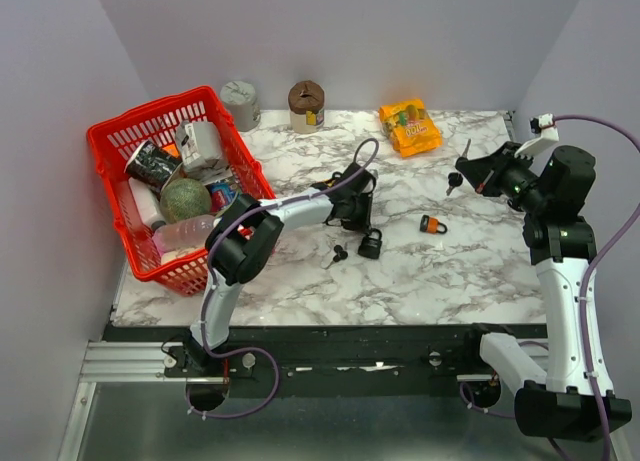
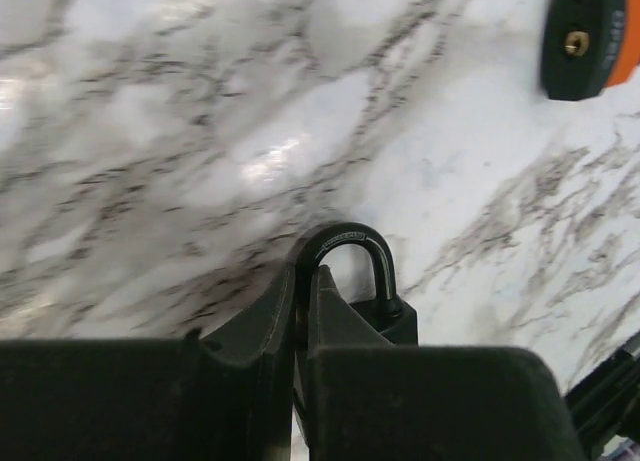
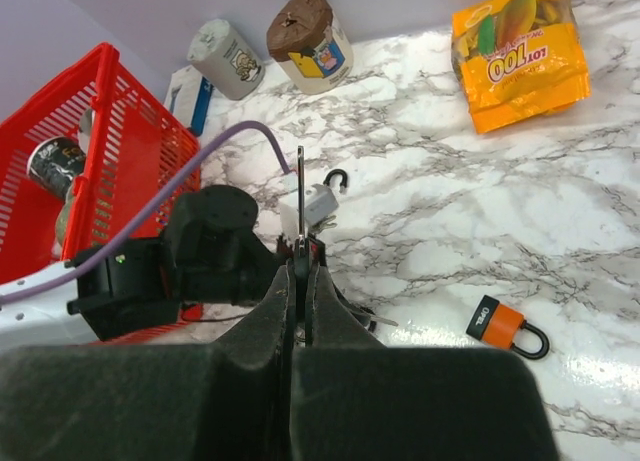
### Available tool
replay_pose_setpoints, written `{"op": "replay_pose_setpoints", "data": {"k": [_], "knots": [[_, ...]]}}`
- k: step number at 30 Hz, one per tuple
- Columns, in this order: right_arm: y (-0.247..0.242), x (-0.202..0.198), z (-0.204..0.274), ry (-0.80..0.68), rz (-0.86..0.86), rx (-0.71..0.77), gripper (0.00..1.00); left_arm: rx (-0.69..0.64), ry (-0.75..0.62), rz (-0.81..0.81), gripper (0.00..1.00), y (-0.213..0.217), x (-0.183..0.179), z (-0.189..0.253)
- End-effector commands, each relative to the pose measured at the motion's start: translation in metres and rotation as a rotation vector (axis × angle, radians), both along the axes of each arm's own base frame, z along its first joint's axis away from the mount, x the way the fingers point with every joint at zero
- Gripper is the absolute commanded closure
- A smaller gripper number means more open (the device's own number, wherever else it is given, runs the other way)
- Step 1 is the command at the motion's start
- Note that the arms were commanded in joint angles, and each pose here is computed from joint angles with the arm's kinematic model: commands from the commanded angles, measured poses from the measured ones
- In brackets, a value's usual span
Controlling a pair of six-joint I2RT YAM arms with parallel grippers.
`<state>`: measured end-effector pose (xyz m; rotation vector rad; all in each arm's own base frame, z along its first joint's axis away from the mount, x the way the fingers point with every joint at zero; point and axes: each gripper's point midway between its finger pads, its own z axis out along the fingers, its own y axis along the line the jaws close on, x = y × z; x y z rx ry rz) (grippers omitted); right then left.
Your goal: Unlock with the key
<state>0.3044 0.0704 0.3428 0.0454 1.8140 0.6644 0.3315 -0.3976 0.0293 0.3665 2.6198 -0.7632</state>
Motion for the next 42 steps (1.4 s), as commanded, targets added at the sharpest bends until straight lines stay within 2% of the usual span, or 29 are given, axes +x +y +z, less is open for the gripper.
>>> {"op": "replay_pose_setpoints", "data": {"k": [1, 2, 3, 5, 6, 13, 22, 31, 35, 42], "knots": [[-0.003, -0.002, -0.008, 0.023, -0.007, -0.033, 0.99, 0.195, -0.016, -0.017, 1.00, 0.050, 0.003, -0.025], [-0.003, -0.002, -0.011, 0.030, -0.006, -0.040, 0.99, 0.187, -0.018, -0.017, 0.97, 0.046, 0.006, -0.021], [-0.003, -0.002, -0.011, 0.031, -0.008, -0.043, 0.99, 0.182, -0.012, -0.014, 0.79, 0.044, 0.007, -0.018], [-0.005, -0.001, -0.010, 0.033, -0.015, -0.051, 0.99, 0.172, 0.003, 0.009, 0.64, 0.039, 0.010, -0.012], [-0.005, -0.001, -0.009, 0.031, -0.015, -0.053, 0.99, 0.168, 0.005, 0.019, 0.49, 0.038, 0.011, -0.009], [-0.006, -0.001, -0.006, 0.029, -0.017, -0.058, 0.99, 0.142, -0.002, 0.082, 0.19, 0.037, 0.013, 0.020], [-0.007, 0.002, -0.009, 0.036, -0.023, -0.062, 0.99, 0.285, -0.013, 0.057, 0.19, 0.038, -0.014, 0.023], [-0.006, 0.000, -0.013, 0.042, -0.017, -0.054, 0.99, 0.302, -0.006, 0.016, 0.18, 0.020, -0.031, 0.018], [-0.006, 0.000, -0.014, 0.044, -0.018, -0.054, 0.99, 0.261, -0.019, -0.023, 0.16, 0.013, -0.036, 0.022], [-0.006, 0.000, -0.015, 0.046, -0.016, -0.052, 0.99, 0.309, 0.005, -0.072, 0.15, 0.024, -0.045, 0.011]]}}
